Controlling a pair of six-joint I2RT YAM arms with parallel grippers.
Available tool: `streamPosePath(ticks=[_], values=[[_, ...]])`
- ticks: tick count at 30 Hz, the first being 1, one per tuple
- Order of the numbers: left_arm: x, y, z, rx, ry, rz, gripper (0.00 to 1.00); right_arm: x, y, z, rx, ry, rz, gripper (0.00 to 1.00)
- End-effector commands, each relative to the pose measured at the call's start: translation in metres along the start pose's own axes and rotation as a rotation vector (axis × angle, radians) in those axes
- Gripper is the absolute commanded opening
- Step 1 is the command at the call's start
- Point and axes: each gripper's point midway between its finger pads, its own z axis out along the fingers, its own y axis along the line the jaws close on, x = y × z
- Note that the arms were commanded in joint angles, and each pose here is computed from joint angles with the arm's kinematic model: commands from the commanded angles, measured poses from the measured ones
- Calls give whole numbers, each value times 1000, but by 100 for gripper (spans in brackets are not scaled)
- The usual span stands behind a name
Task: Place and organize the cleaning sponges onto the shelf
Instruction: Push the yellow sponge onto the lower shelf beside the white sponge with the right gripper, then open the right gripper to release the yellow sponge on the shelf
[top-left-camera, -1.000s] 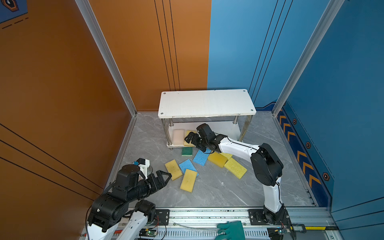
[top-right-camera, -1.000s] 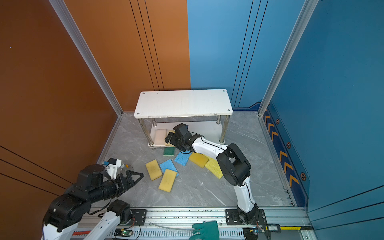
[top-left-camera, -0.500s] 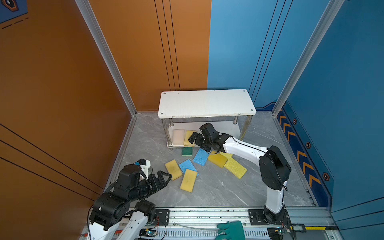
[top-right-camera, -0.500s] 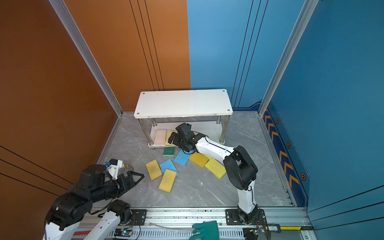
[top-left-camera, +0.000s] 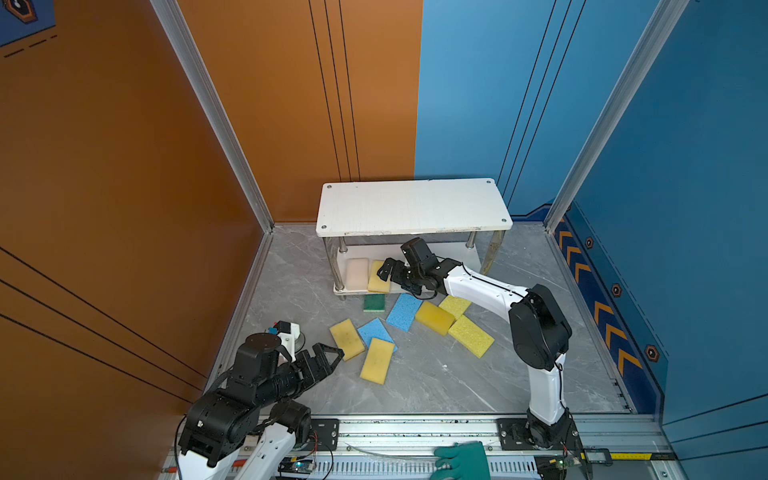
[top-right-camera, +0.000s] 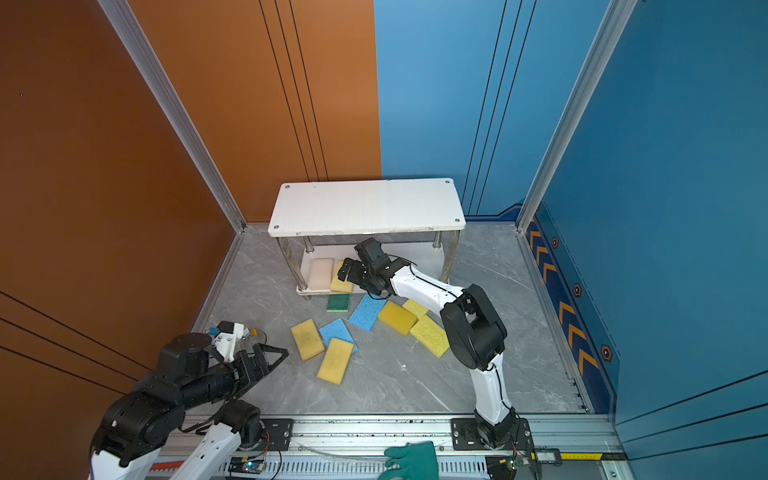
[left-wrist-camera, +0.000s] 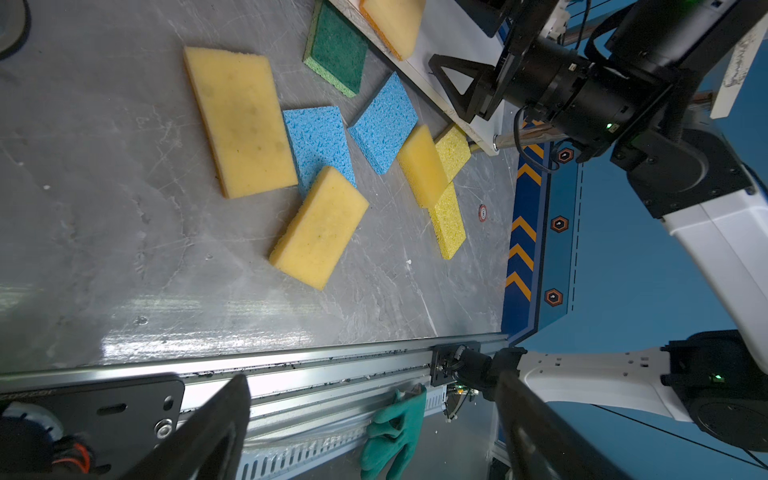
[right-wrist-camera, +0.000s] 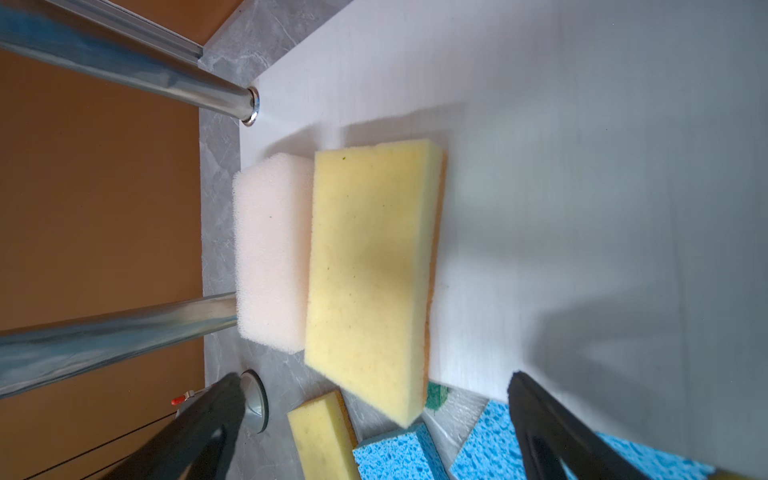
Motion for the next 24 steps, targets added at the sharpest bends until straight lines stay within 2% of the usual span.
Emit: streamPosePath(ticks=[1, 14, 24], values=[[2, 0, 2, 11, 11, -19, 93, -9, 2, 9, -27, 6, -19, 100], [-1, -1, 6, -13, 30, -6, 96, -17, 0, 49, -133, 18, 49, 100], [-5, 0, 7, -30, 16, -11, 96, -23, 7, 63, -195, 24, 85, 100]])
